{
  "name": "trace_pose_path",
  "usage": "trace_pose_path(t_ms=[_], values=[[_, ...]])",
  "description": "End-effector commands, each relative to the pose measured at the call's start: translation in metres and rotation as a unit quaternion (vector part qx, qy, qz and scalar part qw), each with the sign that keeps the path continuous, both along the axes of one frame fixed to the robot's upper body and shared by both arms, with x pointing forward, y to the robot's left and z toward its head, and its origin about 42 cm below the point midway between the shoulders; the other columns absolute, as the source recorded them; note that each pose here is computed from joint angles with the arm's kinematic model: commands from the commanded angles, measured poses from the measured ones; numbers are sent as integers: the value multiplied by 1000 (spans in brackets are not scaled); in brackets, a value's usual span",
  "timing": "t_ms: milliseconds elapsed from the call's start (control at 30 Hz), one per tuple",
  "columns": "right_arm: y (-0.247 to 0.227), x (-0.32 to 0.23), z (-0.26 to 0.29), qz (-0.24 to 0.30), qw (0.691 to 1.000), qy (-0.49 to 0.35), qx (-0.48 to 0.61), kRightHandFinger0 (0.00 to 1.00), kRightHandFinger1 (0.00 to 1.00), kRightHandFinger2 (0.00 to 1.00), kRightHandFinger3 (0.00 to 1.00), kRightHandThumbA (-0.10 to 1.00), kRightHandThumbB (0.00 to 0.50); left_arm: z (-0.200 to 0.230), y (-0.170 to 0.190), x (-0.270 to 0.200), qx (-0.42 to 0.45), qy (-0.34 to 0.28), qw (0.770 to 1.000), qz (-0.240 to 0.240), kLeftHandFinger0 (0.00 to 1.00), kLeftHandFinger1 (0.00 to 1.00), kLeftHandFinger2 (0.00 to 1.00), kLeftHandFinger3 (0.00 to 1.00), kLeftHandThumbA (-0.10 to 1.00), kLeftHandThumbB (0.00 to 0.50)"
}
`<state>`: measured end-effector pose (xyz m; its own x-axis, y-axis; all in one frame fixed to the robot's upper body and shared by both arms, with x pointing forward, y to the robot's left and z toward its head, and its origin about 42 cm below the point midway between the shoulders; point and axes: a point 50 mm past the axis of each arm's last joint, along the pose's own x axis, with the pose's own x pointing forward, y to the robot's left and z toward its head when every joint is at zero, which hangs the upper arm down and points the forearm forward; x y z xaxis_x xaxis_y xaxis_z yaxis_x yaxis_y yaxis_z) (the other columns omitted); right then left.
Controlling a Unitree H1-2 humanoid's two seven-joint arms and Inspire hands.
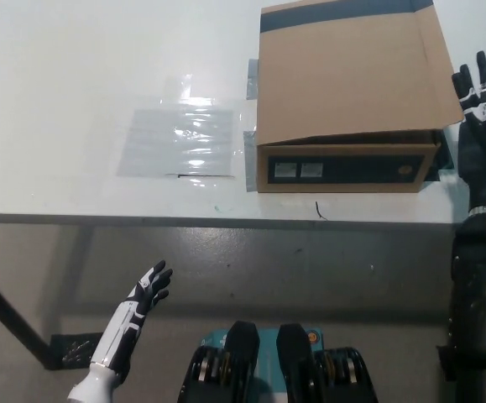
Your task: A small storage box is placed at the center of the table and the robot uses its right hand to slide under its lid and push it upwards to open it
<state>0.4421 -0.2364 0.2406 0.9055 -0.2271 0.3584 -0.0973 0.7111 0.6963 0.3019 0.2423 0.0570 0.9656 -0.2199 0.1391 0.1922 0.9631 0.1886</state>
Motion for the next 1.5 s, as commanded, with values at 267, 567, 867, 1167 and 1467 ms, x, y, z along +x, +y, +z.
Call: trace_pose_path(t_ms=[267,567,867,1167,1467], values=[[-12,16,19,-18,999,-36,-4,1000,1000,1000,1000,1000,267,14,2,8,5,-37,999,-14,1000,1000,1000,1000,1000,500],[-21,21,15,-30,999,-31,-3,1000,1000,1000,1000,1000,269,14,1,8,4,-35,999,-16,1000,1000,1000,1000,1000,500],[-15,24,13,-25,999,-26,0,1000,1000,1000,1000,1000,278,13,1,8,3,-34,999,-15,1000,1000,1000,1000,1000,500],[-3,29,2,-6,1000,-22,9,1000,1000,1000,1000,1000,259,13,1,8,3,-35,999,-16,1000,1000,1000,1000,1000,500],[3,36,-10,10,999,9,48,1000,1000,1000,1000,1000,280,13,1,7,0,-35,999,-15,1000,1000,1000,1000,1000,500]])
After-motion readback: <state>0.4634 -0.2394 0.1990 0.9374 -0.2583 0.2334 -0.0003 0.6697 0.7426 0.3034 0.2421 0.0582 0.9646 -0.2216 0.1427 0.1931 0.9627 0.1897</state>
